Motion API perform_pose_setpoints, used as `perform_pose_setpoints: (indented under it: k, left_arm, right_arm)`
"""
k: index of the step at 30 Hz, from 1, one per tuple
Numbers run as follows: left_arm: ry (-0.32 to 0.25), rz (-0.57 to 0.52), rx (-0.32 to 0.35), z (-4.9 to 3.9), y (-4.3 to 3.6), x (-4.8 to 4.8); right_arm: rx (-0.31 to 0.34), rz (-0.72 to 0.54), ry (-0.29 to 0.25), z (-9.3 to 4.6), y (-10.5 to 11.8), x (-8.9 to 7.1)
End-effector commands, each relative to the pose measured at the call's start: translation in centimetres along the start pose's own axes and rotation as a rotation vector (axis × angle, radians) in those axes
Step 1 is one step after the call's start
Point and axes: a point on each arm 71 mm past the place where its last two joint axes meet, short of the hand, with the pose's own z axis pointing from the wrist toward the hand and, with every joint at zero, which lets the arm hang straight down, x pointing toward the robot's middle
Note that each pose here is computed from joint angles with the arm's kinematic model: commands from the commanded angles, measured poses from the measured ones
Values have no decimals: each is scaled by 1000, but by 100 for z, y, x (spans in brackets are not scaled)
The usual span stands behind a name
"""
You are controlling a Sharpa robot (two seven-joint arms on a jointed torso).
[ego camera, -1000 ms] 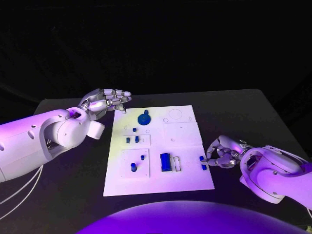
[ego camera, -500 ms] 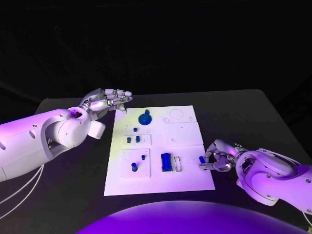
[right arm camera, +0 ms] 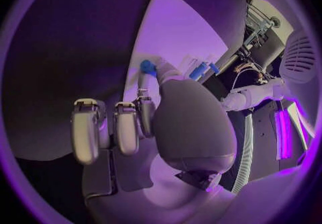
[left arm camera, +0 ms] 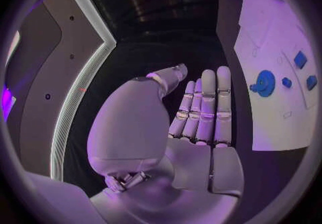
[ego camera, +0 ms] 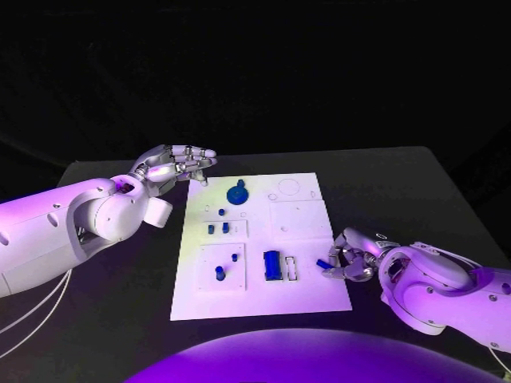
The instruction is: Assemble the parts on the task board
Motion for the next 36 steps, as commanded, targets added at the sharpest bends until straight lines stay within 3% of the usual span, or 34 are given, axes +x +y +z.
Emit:
perform_pose_setpoints:
  k: [1, 21, 36]
  left_arm:
    - [20, -3, 10, 3, -11, 25]
    - [20, 1, 7, -3, -10, 24]
    - [24, 1, 6, -1, -10, 36]
  right_arm:
    - [31, -59, 52, -6, -57, 109]
    - [30, 86, 12, -63, 75, 43]
    - [5, 217, 36, -47, 321, 17]
